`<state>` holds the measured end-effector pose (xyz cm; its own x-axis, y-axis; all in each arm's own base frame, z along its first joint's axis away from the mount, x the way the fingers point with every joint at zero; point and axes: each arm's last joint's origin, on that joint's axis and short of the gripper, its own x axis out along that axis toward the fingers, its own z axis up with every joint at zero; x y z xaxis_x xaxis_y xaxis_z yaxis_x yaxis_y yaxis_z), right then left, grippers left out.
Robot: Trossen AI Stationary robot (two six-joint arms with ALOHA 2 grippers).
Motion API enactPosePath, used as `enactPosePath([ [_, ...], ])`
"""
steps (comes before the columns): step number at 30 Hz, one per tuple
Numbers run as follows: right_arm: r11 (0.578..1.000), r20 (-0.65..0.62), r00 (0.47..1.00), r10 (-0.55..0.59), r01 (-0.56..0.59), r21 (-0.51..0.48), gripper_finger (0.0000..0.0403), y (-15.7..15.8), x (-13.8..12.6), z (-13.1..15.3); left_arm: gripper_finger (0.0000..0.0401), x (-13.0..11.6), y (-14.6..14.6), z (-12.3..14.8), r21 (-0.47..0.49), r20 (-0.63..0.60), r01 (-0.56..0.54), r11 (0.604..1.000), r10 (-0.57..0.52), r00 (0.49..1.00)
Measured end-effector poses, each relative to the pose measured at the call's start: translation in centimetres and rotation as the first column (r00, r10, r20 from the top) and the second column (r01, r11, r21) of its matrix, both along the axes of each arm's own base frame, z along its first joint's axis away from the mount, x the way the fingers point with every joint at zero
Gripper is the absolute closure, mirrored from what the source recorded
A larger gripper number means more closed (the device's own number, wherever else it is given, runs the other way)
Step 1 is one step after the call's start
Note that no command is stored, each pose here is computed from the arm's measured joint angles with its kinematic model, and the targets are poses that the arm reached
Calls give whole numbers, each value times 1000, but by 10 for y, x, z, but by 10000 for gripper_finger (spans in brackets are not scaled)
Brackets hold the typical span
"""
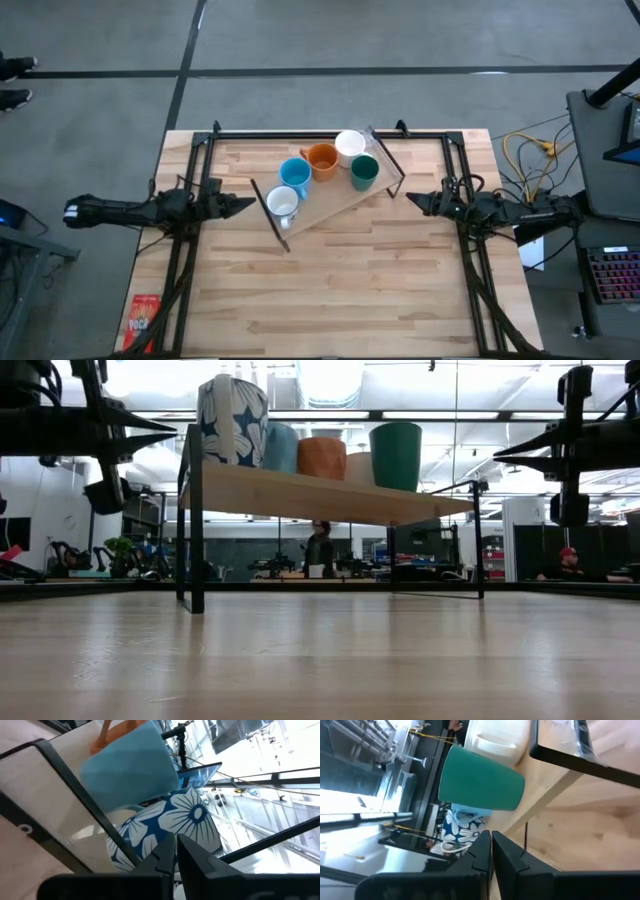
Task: Stack small to large cups/mugs on shelf
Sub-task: Return to Home Position
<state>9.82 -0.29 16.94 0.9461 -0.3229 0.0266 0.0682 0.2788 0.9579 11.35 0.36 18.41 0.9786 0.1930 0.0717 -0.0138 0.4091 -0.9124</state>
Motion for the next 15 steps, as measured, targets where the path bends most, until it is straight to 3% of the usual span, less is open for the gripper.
enactPosePath([
  [15,1000,6,1000,0,0,22,394,0,0,0,397,0,0,-1,20,-14,-1,1000,1,1000],
])
